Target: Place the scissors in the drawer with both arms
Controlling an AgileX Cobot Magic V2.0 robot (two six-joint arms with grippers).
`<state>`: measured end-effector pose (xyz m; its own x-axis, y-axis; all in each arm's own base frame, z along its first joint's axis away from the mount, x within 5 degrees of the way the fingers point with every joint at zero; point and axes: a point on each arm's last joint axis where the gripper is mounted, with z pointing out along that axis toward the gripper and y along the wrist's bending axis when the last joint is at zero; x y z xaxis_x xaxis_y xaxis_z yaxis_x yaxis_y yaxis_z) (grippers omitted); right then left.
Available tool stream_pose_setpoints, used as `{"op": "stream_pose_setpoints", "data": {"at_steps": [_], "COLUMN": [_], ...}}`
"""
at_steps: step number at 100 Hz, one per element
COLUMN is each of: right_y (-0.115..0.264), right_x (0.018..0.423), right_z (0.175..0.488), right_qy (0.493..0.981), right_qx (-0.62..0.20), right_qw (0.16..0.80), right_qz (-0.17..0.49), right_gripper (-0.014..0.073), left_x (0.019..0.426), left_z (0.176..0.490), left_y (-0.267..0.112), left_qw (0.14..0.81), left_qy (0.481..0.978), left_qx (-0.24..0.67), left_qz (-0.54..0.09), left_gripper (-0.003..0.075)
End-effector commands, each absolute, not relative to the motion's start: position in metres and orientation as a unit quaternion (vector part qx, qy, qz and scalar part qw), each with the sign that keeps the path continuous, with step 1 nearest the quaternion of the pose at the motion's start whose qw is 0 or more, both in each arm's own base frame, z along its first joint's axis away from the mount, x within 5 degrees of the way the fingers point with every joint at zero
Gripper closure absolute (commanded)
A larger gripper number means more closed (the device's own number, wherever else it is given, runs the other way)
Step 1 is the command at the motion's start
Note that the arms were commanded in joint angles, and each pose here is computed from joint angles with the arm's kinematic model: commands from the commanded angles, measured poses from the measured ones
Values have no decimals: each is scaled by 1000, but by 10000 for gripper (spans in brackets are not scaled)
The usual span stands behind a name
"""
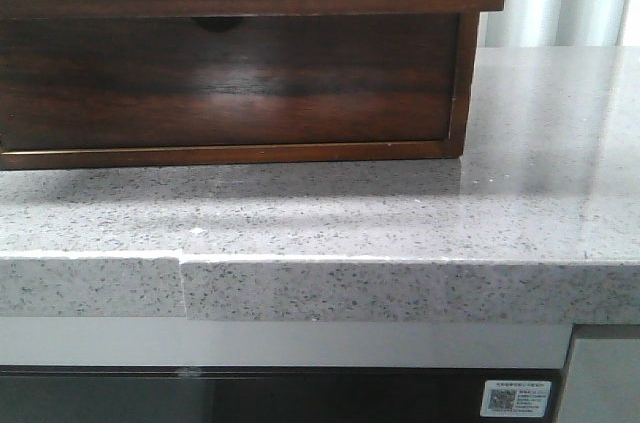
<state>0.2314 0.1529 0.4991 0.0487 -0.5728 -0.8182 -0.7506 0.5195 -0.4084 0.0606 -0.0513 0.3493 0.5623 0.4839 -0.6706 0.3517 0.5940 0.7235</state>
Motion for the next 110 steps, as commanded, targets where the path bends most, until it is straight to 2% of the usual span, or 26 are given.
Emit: {"op": "stream_pose_setpoints", "data": {"at_steps": [1,32,69,74,79,89,93,100,110], "right_y": [167,215,227,228,229,229,229,229,228], "right_x": [233,268,286,287,288,289,289,288,288], "right_z": [510,458,430,428,425,425,425,424,424], "right_qy": [643,649,667,669,671,672,672,672,674], "right_qx": [-491,-563,-581,-583,-584,-584,-584,-584,-586], "right_qw": [585,512,468,462,457,457,457,455,450], "right_qz": [57,3,-8,-8,-8,-7,-7,-7,-7], "right_gripper": [673,673,664,623,545,303,249,202,206], "left_x": [56,56,56,56,56,56,56,56,56], "left_z": [364,364,364,364,364,364,364,364,364], "left_y": [-52,-52,-52,-52,-52,-52,-52,-52,-52], "left_qw": [785,785,785,785,785,785,785,785,785], "left_qy": [439,439,439,439,439,439,439,439,439], "left_qx": [437,437,437,437,437,437,437,437,437], "left_qz": [24,24,24,24,24,24,24,24,24], "left_gripper": [458,458,458,458,458,458,458,458,458]}}
